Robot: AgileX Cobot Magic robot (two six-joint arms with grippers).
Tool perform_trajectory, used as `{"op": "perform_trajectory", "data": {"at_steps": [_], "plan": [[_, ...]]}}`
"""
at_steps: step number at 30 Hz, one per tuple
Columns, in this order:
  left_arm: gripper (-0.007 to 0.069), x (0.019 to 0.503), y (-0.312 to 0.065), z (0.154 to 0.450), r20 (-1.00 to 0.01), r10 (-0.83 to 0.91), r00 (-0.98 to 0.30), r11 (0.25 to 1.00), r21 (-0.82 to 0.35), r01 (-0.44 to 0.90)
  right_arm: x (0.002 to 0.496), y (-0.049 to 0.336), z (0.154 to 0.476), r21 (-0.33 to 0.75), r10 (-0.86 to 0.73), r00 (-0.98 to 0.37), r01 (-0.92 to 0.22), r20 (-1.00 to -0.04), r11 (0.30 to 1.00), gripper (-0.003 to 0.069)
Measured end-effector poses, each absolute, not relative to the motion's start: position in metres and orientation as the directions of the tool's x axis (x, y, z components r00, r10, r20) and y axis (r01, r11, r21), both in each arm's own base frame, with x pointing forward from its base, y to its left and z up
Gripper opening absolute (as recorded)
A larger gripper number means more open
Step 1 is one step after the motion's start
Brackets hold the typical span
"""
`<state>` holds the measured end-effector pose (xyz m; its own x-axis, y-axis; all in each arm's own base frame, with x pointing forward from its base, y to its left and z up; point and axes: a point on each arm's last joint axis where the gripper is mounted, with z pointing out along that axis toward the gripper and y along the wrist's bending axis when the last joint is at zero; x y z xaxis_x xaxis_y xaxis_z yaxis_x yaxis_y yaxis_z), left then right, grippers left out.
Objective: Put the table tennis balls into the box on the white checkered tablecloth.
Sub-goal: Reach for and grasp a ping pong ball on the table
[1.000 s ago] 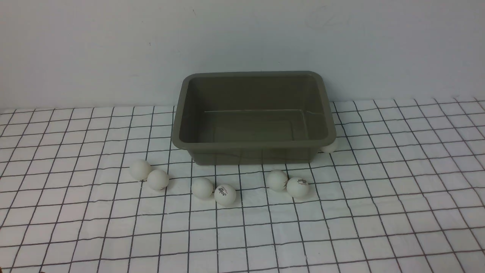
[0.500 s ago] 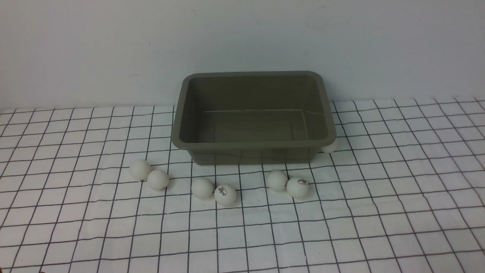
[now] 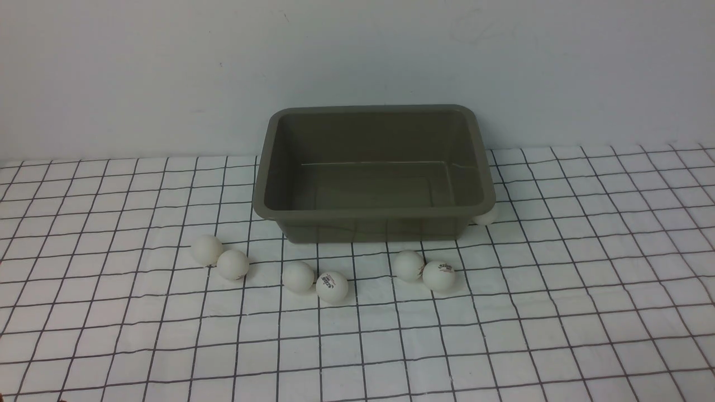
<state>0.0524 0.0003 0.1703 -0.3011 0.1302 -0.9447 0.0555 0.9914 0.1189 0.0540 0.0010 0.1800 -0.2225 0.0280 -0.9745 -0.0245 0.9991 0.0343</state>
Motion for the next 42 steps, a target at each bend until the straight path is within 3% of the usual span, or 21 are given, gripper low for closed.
{"op": "perform_trajectory", "data": {"at_steps": [8, 14, 18, 21, 23, 28, 35, 42], "plan": [[0.0405, 0.052, 0.000, 0.170, -0.945, 0.130, -0.301, 0.991, 0.119, 0.055, 0.054, 0.001, 0.180, 0.034, 0.028, -0.220, -0.025, -0.975, 0.999, 0.0482], [0.0405, 0.052, 0.000, 0.170, -0.945, 0.130, -0.301, 0.991, 0.119, 0.055, 0.055, 0.002, 0.189, 0.065, 0.060, -0.136, -0.035, -0.989, 0.997, 0.0482], [0.0405, 0.052, 0.000, 0.170, -0.945, 0.130, -0.301, 0.991, 0.119, 0.055, 0.043, 0.001, 0.248, 0.070, 0.069, -0.009, -0.041, -0.998, 0.997, 0.0482], [0.0405, 0.052, 0.000, 0.170, -0.945, 0.130, -0.301, 0.991, 0.119, 0.055, 0.036, 0.001, 0.271, 0.076, 0.077, 0.023, -0.044, -0.997, 0.996, 0.0482], [0.0405, 0.052, 0.000, 0.170, -0.945, 0.130, -0.301, 0.991, 0.119, 0.055, 0.026, 0.001, 0.303, 0.103, 0.104, 0.014, -0.052, -0.994, 0.993, 0.0482], [0.0405, 0.052, 0.000, 0.170, -0.945, 0.130, -0.301, 0.991, 0.119, 0.055, 0.018, 0.004, 0.321, 0.161, 0.160, -0.017, -0.080, -0.987, 0.984, 0.0482], [0.0405, 0.052, 0.000, 0.170, -0.945, 0.130, -0.301, 0.991, 0.119, 0.055, 0.016, 0.008, 0.329, 0.268, 0.276, 0.031, -0.149, -0.961, 0.952, 0.0482], [0.0405, 0.052, 0.000, 0.170, -0.945, 0.130, -0.301, 0.991, 0.119, 0.055, 0.021, 0.015, 0.329, 0.413, 0.415, -0.038, -0.209, -0.909, 0.886, 0.0482]]}}
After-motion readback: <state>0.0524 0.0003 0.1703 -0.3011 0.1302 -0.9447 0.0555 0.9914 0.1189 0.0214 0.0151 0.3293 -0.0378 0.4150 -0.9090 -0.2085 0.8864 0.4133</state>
